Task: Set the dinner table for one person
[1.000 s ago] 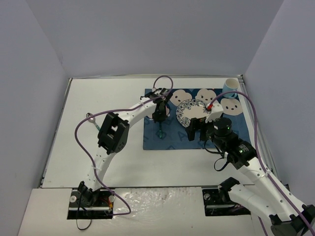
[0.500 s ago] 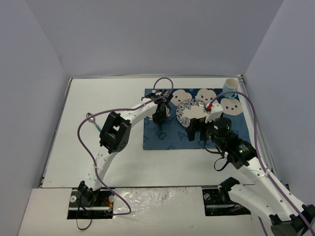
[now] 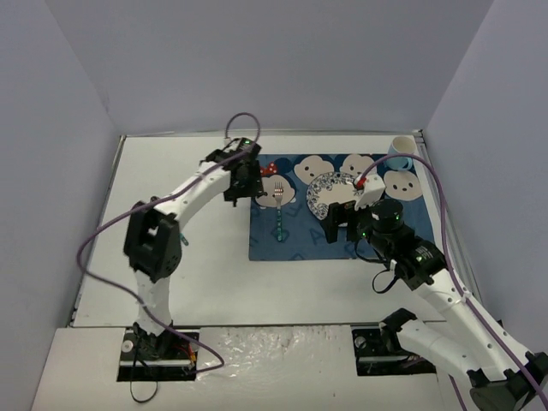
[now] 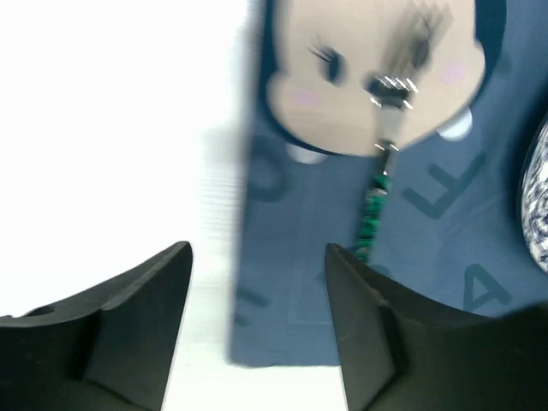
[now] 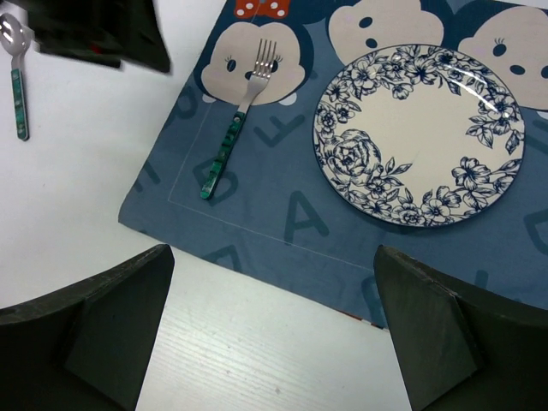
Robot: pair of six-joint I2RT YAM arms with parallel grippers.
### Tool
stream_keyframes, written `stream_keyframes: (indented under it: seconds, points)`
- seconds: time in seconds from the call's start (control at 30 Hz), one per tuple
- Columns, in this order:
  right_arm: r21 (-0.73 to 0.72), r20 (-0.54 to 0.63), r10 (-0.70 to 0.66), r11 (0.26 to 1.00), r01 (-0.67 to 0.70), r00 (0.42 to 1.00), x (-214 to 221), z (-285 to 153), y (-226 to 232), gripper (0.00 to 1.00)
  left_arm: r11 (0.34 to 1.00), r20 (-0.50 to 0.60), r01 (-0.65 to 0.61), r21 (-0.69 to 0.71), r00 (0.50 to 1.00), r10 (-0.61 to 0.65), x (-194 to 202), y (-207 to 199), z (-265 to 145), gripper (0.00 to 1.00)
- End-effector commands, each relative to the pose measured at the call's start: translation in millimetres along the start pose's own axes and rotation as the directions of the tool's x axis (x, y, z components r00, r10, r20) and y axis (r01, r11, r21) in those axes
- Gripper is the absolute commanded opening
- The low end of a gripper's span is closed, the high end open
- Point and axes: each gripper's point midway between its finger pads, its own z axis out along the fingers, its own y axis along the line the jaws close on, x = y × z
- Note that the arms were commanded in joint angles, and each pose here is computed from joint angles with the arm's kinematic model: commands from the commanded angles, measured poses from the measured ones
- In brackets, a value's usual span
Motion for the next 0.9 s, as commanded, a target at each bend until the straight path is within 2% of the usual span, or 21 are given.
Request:
stream_keyframes:
  seconds: [0.0,0.1,0.27,0.33,0.57,0.87]
  points:
    - [-0.075,0.060,-0.035,0.996,0.040,0.998,-30,3,17,1.00,0.994,0.212,0.097,0.043,0.972,-0.103,-56,79,-67,0.64]
    - [-0.111,0.036,-0.056,0.992,0.060,0.998,-27,11,24,1.00,0.989,0.246,0.145,0.029,0.958,-0.147,-55,145,-70,0.70]
    - [-0.191,0.030,-0.076,0.978,0.081,0.997,-25,21,39,1.00,0.951,0.274,0.303,0.066,0.911,-0.309,-57,242,-59,0.71]
    - [-0.215,0.034,-0.080,0.973,0.086,0.996,-25,24,44,1.00,0.939,0.273,0.333,0.092,0.898,-0.345,-58,267,-49,0.71]
    - [-0.283,0.025,-0.104,0.953,0.106,0.994,-19,32,56,1.00,0.926,0.252,0.340,0.162,0.893,-0.372,-65,309,-6,0.65]
    - [-0.306,0.013,-0.119,0.945,0.117,0.993,-15,35,59,1.00,0.930,0.194,0.286,0.232,0.923,-0.333,-66,320,29,0.61]
